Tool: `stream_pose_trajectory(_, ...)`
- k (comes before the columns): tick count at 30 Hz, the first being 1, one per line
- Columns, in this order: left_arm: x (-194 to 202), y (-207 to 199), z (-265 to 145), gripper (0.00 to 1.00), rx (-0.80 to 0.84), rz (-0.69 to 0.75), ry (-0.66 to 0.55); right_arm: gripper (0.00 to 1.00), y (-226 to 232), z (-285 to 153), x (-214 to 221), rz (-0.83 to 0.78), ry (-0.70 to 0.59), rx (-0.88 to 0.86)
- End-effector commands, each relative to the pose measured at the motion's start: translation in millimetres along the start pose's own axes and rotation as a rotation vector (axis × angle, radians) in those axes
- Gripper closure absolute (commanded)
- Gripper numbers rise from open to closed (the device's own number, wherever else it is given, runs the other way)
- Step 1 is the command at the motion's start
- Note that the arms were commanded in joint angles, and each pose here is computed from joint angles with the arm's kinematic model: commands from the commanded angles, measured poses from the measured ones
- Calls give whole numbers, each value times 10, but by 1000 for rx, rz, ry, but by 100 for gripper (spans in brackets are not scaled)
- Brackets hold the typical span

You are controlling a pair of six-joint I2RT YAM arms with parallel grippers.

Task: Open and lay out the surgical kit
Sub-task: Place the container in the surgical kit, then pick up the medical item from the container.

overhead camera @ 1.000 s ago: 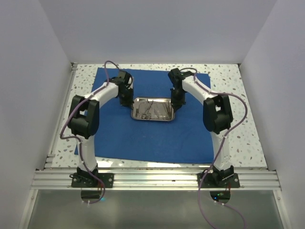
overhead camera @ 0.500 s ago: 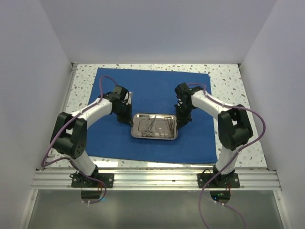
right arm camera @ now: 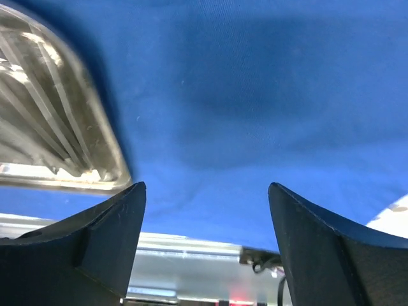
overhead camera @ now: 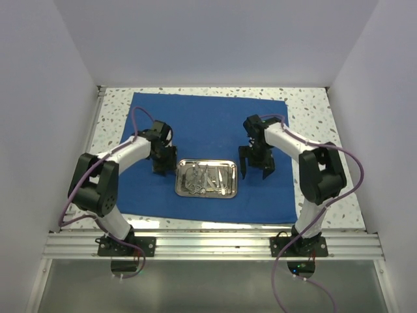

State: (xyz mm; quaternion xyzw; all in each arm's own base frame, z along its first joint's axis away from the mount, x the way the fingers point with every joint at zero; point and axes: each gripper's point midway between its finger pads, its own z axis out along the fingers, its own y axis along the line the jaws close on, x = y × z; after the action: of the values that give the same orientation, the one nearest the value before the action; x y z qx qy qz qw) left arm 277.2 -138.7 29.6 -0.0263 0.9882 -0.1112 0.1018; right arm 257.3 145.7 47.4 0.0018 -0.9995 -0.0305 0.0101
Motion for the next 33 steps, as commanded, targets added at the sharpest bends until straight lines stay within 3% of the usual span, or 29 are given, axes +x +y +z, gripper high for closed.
stream_pose_trajectory(1,-399,-119,-323,43,3,12,-125,19,35,-515,-187,-34,-120,-10)
stream_pose_trajectory(7,-773,-295,-639,43,23,17,-214,49,439,-876,-497,-55,-209,-146)
stream_pose_trajectory(10,-877,-323,-734,44,17,21,-240,67,560,-805,-536,-78,-191,-149)
stream_pose_trajectory(13,-924,-324,-766,44,12,27,-257,74,603,-615,-506,-86,-152,-134)
stream_pose_trajectory(33,-984,-419,-834,47,31,128,-291,79,878,111,-357,-78,-37,-101)
